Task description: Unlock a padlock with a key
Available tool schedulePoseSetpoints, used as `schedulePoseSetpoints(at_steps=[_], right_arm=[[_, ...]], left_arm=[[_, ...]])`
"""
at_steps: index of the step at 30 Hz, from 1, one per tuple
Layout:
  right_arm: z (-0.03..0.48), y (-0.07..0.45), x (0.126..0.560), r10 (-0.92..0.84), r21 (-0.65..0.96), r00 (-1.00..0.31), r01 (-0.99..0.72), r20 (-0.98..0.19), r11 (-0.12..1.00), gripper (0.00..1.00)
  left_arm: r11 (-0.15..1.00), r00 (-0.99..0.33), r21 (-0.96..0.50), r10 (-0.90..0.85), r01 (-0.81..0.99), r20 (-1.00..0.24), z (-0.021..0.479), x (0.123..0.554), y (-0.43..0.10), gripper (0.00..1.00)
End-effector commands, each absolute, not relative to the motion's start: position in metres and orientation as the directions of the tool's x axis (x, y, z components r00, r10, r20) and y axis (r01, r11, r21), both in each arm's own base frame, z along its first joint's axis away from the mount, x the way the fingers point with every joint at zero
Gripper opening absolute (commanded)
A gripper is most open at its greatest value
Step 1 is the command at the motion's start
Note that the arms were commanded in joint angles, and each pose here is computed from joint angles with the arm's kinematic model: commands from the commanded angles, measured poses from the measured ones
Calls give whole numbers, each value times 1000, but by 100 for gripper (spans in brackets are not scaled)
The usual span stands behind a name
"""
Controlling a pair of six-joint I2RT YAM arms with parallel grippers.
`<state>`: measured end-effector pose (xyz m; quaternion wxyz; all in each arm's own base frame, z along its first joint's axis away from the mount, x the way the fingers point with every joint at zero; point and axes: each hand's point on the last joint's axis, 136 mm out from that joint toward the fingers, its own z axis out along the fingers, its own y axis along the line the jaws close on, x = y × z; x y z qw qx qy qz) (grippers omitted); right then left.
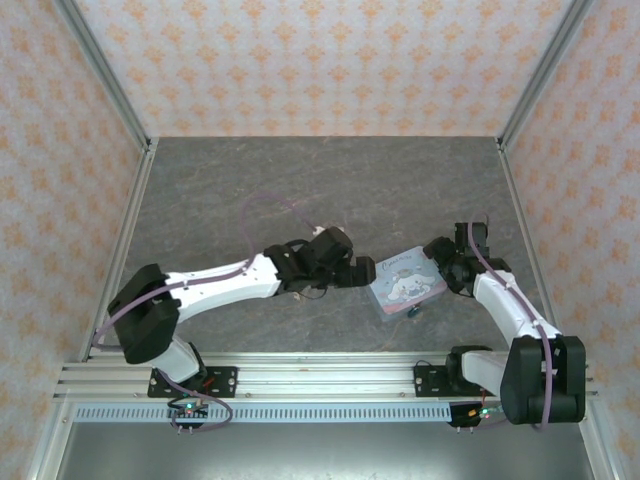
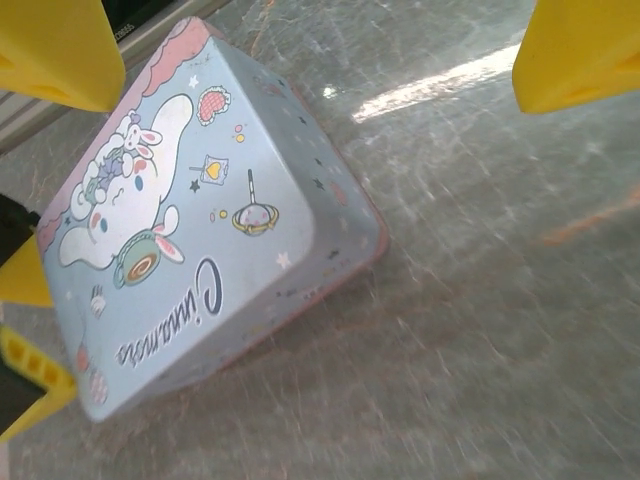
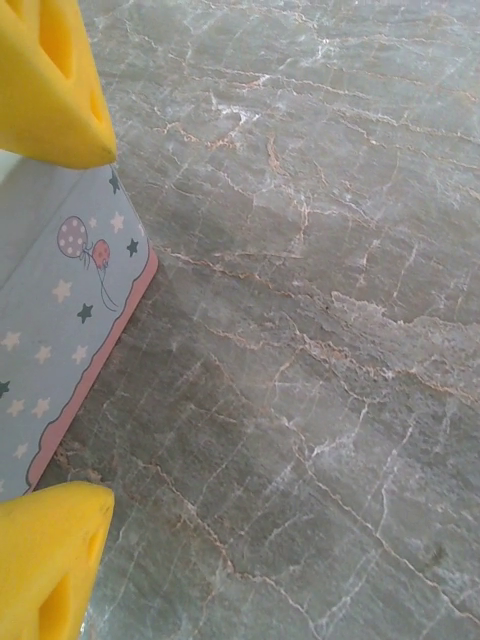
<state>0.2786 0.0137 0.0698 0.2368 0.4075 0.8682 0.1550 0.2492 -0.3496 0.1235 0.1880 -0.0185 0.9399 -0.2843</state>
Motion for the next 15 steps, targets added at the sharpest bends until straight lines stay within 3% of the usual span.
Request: schedulePoseSetpoints(at_steps=[1,9,15], right_arm=[[89,19,284,756,504,-577,576,-308,644,81],[94,21,277,744,508,-595,559,-304,655,77],[88,34,276,749,558,-613,541,-250,629,67]], left_arm=[[774,-929,-631,-198,47,-312,135,255,-380,100],[717,-951,-697,-204,16,-232,123,258,-417,100],[652,-959,-758,-214,3,-188,120,261,-441,100]])
